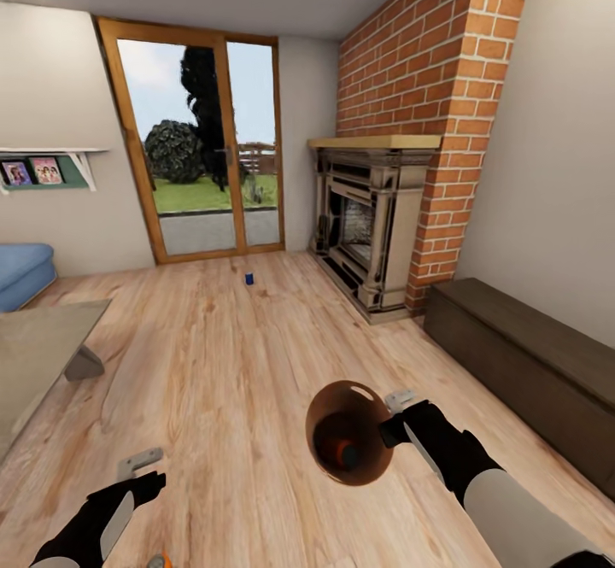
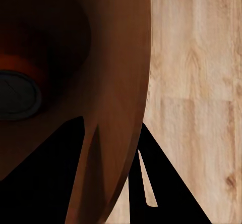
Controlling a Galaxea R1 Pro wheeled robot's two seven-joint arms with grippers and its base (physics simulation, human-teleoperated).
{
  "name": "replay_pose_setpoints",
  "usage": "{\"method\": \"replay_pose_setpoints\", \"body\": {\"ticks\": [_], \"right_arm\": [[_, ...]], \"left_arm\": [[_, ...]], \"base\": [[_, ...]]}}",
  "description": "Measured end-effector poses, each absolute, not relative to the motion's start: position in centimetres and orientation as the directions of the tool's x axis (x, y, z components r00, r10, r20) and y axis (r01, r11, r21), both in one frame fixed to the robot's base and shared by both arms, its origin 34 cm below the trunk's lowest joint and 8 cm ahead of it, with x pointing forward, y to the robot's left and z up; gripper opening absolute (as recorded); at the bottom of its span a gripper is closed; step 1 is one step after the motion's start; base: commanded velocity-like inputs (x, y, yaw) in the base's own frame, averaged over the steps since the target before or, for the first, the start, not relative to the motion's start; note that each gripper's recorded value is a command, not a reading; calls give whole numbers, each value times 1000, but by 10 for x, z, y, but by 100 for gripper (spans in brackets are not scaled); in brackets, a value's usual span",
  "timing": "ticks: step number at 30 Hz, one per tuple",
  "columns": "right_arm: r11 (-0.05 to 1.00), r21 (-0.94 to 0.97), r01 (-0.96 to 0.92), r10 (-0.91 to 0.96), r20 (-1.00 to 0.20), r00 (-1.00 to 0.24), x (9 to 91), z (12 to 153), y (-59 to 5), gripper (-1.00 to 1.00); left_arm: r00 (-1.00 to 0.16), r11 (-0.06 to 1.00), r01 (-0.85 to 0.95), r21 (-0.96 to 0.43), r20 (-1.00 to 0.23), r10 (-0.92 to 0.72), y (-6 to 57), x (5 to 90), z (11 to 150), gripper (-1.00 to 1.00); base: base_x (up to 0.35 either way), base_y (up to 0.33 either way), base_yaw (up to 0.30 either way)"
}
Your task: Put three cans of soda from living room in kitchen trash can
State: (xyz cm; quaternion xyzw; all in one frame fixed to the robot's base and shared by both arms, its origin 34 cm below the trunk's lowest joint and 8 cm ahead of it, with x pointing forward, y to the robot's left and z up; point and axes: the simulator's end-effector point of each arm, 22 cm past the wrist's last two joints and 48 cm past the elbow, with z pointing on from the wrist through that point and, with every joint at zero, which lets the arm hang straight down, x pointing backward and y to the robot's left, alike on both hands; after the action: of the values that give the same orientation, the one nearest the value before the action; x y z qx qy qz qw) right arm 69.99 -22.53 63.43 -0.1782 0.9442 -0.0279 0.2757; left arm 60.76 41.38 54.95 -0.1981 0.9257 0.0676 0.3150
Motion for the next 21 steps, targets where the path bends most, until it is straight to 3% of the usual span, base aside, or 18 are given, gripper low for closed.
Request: {"method": "replay_pose_setpoints", "body": {"ticks": [15, 21], "right_arm": [[934, -152, -323, -354, -504, -787, 699, 630, -226, -100], [934, -150, -324, -354, -502, -789, 699, 629, -225, -100]], "left_arm": [[-726, 912, -410, 2, -606, -325, 414, 607, 546, 100], [-728, 913, -408, 4, -605, -323, 415, 606, 546, 100]], "base": [[16, 5, 224], [237, 0, 109]]}}
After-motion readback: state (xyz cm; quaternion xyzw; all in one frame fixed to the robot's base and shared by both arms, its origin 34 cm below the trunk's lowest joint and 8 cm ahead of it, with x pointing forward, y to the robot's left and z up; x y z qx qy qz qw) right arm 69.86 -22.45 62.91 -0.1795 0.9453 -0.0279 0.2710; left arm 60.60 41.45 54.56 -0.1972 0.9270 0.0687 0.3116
